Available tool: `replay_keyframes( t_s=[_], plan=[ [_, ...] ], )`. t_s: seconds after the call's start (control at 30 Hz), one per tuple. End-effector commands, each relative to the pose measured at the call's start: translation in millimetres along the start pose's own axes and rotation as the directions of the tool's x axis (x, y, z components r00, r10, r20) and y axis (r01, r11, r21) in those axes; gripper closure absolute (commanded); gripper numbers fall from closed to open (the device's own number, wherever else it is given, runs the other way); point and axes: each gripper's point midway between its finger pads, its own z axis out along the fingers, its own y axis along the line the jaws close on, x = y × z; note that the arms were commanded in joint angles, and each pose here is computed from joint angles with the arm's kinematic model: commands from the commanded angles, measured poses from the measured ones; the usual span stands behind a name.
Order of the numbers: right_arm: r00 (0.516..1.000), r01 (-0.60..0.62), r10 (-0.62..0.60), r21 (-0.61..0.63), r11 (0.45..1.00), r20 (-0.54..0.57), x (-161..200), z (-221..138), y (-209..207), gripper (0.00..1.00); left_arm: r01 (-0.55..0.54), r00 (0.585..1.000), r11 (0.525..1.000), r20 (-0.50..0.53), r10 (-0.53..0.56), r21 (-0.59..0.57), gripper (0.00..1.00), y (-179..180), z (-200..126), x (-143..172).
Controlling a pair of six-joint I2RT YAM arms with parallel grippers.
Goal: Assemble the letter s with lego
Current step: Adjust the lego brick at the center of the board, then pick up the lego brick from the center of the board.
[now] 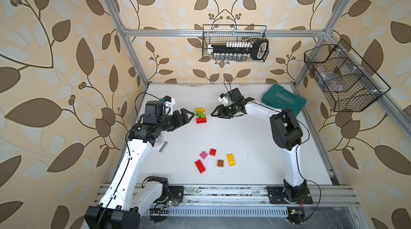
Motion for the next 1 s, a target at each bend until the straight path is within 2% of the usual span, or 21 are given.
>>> replay_keyframes(
  t_s=[0.0, 0.07, 0.13, 0.27, 0.37, 0.5, 0.57, 0.7, 0.97],
  plan=[
    [0.975, 0.175, -0.197, 0.195, 0.965, 0.102, 1, -71, 5, 0.44, -0.019, 1.000, 0.999, -0.011, 0.019, -0.036, 0.19, 6, -3, 8],
    [0.943, 0.231, -0.289, 0.302, 0.925, 0.165, 7, -111, 7, 0.43, -0.023, 0.999, 0.997, -0.045, 0.020, -0.075, 0.20, 12, 1, 20],
    [0.889, 0.259, -0.381, 0.410, 0.874, 0.252, 13, -153, 10, 0.41, -0.045, 0.995, 0.989, -0.093, 0.032, -0.138, 0.21, 18, 10, 39],
    [0.831, 0.244, -0.443, 0.495, 0.834, 0.336, 23, -202, 7, 0.31, -0.098, 0.974, 0.950, -0.222, 0.031, -0.296, 0.23, 36, 30, 91],
    [0.830, 0.199, -0.417, 0.501, 0.842, 0.371, 28, -225, 3, 0.30, -0.133, 0.953, 0.878, -0.302, -0.015, -0.460, 0.24, 63, 34, 131],
    [0.858, 0.115, -0.349, 0.522, 0.845, 0.377, 35, -245, -8, 0.38, -0.138, 0.941, 0.788, -0.327, -0.084, -0.600, 0.23, 83, 34, 171],
    [0.866, 0.086, -0.323, 0.523, 0.848, 0.381, 38, -251, -13, 0.43, -0.125, 0.938, 0.772, -0.328, -0.113, -0.623, 0.21, 85, 41, 187],
    [0.864, 0.085, -0.312, 0.499, 0.863, 0.394, 44, -255, -13, 0.45, -0.128, 0.926, 0.747, -0.347, -0.145, -0.653, 0.18, 85, 58, 214],
    [0.878, 0.086, -0.294, 0.480, 0.873, 0.378, 53, -251, -20, 0.46, -0.102, 0.932, 0.688, -0.310, -0.185, -0.719, 0.17, 101, 62, 230]
  ],
)
